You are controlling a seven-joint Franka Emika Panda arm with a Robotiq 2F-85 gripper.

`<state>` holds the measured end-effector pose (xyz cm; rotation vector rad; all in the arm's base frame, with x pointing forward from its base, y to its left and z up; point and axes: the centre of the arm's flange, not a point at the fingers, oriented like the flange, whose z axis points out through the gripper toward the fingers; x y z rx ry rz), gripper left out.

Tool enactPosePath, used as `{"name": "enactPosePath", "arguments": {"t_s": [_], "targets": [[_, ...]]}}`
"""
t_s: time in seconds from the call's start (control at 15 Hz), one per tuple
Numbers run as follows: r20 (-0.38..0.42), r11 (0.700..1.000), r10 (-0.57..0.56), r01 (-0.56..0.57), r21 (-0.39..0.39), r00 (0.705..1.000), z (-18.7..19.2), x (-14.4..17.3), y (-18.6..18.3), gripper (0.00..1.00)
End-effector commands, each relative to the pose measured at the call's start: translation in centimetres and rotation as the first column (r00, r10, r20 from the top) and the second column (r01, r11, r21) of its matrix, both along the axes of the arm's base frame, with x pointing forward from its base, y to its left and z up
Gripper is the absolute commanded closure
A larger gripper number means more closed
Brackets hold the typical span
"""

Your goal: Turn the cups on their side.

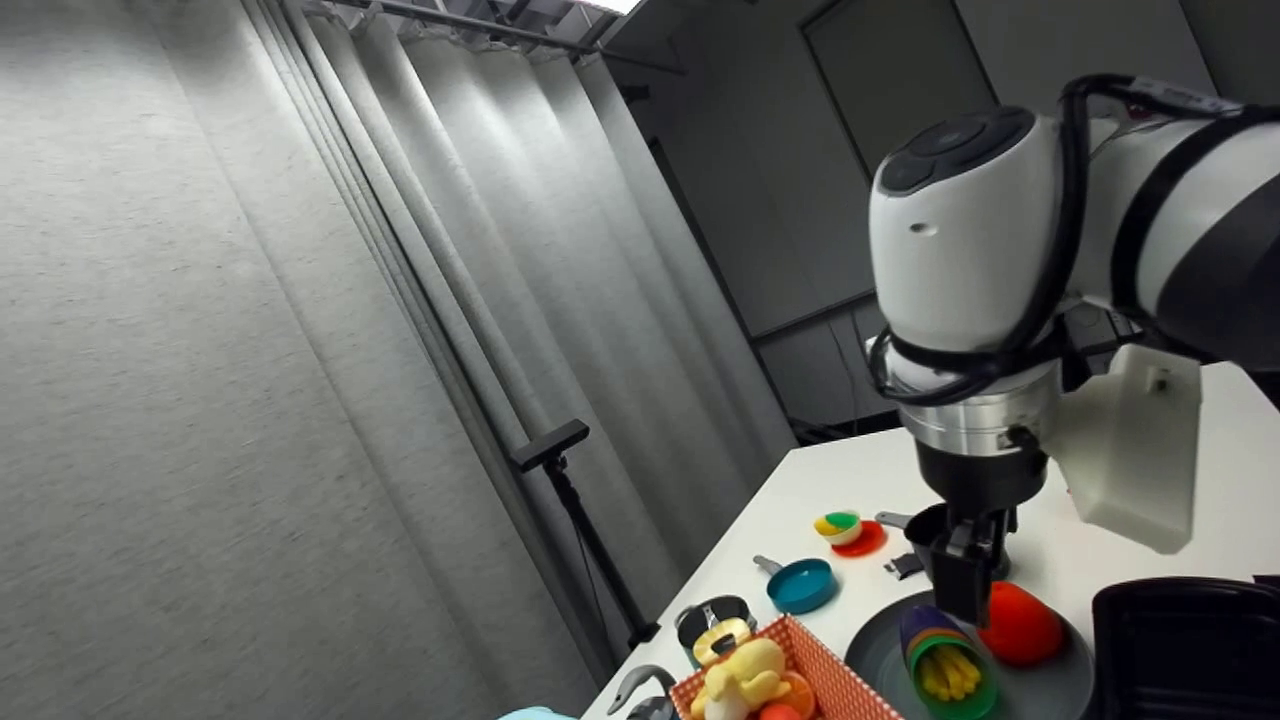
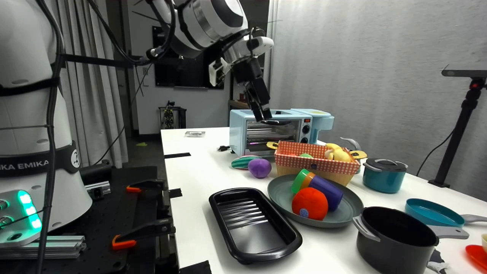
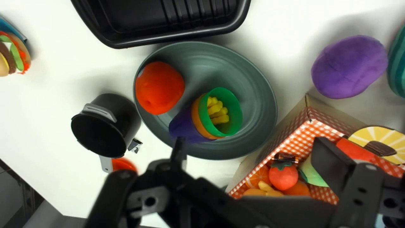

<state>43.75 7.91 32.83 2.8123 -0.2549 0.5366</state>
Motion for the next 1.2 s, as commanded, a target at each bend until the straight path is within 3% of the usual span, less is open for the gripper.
{"name": "enactPosePath", "arguments": {"t_s": [0.0, 0.27, 0.33, 1.13], "targets": [[0.065, 1.0, 0.021, -0.023, 0.019, 0.998, 3.1, -7.0, 1.8, 0.0], [0.104, 0.999, 0.029, -0.031, 0.026, 0.994, 4.5, -11.0, 3.1, 0.0], [0.077, 0.999, 0.051, -0.051, 0.008, 0.996, 2.9, -6.5, 3.4, 0.0], [0.099, 0.998, 0.054, -0.056, 0.015, 0.994, 4.1, -6.6, 4.3, 0.0]]}}
